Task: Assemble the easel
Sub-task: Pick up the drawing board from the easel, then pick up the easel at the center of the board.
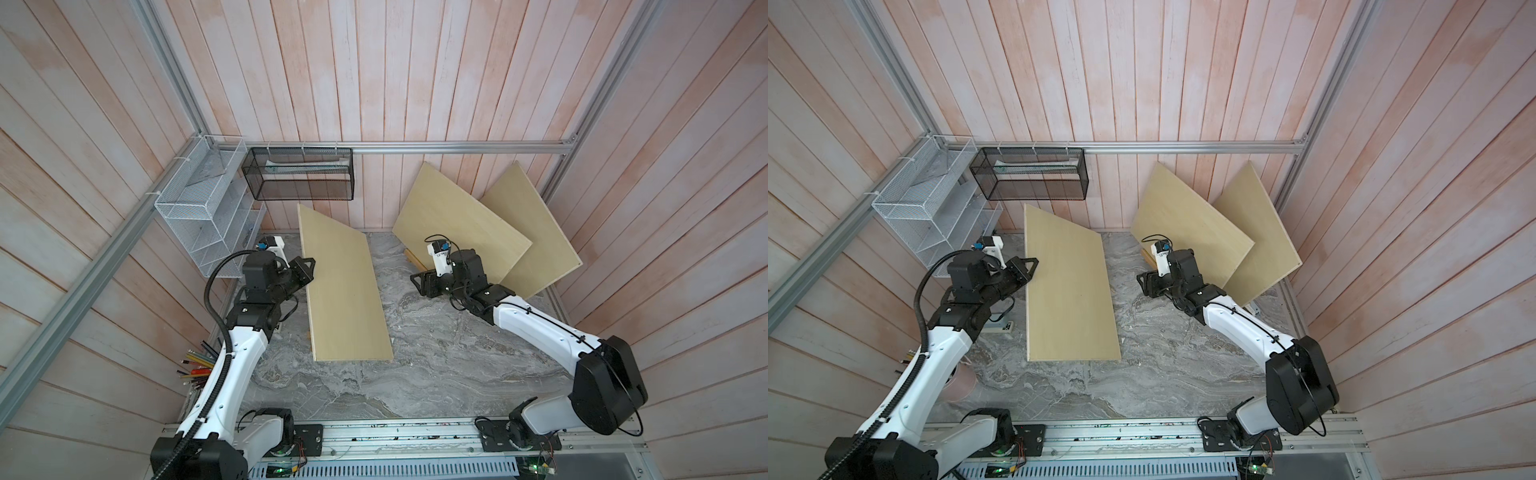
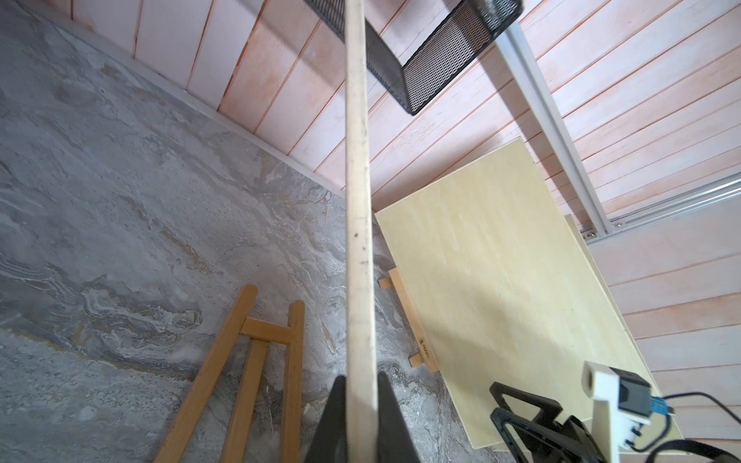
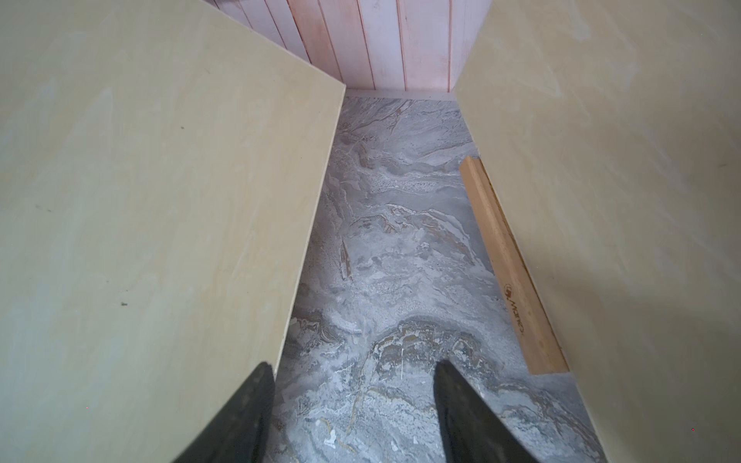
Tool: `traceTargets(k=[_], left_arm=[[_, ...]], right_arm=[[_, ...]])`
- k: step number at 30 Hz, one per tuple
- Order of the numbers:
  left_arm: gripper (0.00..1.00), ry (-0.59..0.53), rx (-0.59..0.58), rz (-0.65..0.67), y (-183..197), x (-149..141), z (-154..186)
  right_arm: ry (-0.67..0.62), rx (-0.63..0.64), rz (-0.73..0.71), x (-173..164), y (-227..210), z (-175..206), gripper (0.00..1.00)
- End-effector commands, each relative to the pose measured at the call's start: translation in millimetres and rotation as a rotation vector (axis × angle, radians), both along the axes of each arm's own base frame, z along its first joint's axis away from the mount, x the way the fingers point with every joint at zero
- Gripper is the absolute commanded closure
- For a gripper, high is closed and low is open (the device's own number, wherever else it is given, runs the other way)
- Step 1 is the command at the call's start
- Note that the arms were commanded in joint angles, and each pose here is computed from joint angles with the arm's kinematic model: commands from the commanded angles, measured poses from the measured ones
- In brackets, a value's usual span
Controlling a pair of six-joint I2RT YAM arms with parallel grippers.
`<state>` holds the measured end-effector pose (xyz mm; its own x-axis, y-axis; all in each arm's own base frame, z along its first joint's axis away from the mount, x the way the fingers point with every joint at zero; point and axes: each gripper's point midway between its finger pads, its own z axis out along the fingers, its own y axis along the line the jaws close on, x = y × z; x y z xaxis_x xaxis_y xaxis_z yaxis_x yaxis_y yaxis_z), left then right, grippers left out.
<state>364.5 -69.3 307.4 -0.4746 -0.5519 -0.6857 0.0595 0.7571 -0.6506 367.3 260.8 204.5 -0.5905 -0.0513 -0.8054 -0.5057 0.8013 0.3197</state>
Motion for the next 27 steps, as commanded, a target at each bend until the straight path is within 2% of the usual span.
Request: traceTargets(k=[1, 4, 8, 12, 18, 27], left_arm=[[1.00, -0.300, 0.042, 0.032, 10, -19, 109], [1.00, -0.330, 0.117, 0.112, 26, -33, 133], [1.00, -0.298, 0.219, 0.246, 53, -47, 153], [1.00, -0.301, 0.266, 0.263, 58, -59, 170], [1.00, -0.265, 0.292, 0.321, 69, -66, 175], [1.00, -0.244, 0.308, 0.332, 72, -65, 167]], right_arm=[[0.032, 0.017, 0.051, -2, 18, -3, 0.35], [0.055, -0.002, 0.111, -8, 40, -16, 0.35], [0.095, -0.031, 0.223, -17, 78, -36, 0.34], [0.137, -0.086, 0.305, -23, 111, -60, 0.32], [0.240, -0.180, 0.362, -21, 148, -103, 0.31], [0.357, -0.287, 0.398, -14, 179, -152, 0.32]])
